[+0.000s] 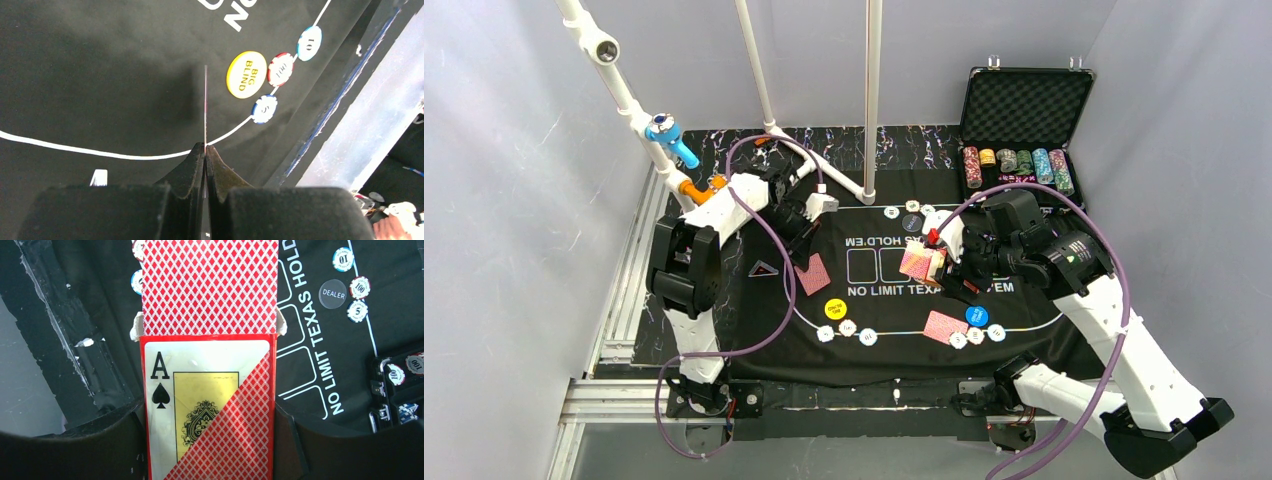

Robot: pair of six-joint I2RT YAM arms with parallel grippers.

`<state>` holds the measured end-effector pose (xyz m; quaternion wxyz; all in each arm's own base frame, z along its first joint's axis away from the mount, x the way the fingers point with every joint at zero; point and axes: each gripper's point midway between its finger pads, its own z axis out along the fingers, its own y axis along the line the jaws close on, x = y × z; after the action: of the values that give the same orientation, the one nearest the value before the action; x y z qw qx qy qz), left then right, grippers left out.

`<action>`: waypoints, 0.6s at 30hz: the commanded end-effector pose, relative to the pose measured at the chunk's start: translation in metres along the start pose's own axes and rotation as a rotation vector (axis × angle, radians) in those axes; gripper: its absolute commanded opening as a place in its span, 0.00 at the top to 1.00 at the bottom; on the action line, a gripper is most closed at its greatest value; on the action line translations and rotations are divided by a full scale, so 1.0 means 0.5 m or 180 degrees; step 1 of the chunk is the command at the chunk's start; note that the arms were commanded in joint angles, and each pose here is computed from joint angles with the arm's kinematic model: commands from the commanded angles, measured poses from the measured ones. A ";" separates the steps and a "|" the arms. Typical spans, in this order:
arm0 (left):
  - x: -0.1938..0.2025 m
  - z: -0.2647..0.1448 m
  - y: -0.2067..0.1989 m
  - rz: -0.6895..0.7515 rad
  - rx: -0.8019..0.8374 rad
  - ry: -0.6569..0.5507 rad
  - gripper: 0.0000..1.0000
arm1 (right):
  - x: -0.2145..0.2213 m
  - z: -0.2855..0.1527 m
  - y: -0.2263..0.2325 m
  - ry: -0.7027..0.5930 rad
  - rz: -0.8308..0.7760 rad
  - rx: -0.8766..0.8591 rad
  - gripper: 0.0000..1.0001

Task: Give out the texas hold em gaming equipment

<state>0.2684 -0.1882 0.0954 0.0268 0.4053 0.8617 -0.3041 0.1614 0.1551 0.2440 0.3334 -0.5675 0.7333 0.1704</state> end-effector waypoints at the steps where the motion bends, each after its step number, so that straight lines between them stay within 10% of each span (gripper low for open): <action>1: 0.032 0.020 0.015 0.0241 0.0035 0.0185 1.00 | -0.032 -0.010 -0.007 -0.0173 -0.0050 0.0040 0.99; 18: 0.097 0.104 -0.030 0.0586 0.0289 0.0464 1.00 | -0.033 -0.009 -0.008 -0.0157 -0.0036 0.0026 0.99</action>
<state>0.2312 -0.1837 0.0366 -0.0353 0.4869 0.8210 -0.2961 0.1627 0.1562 0.2414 0.3271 -0.5671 0.7362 0.1716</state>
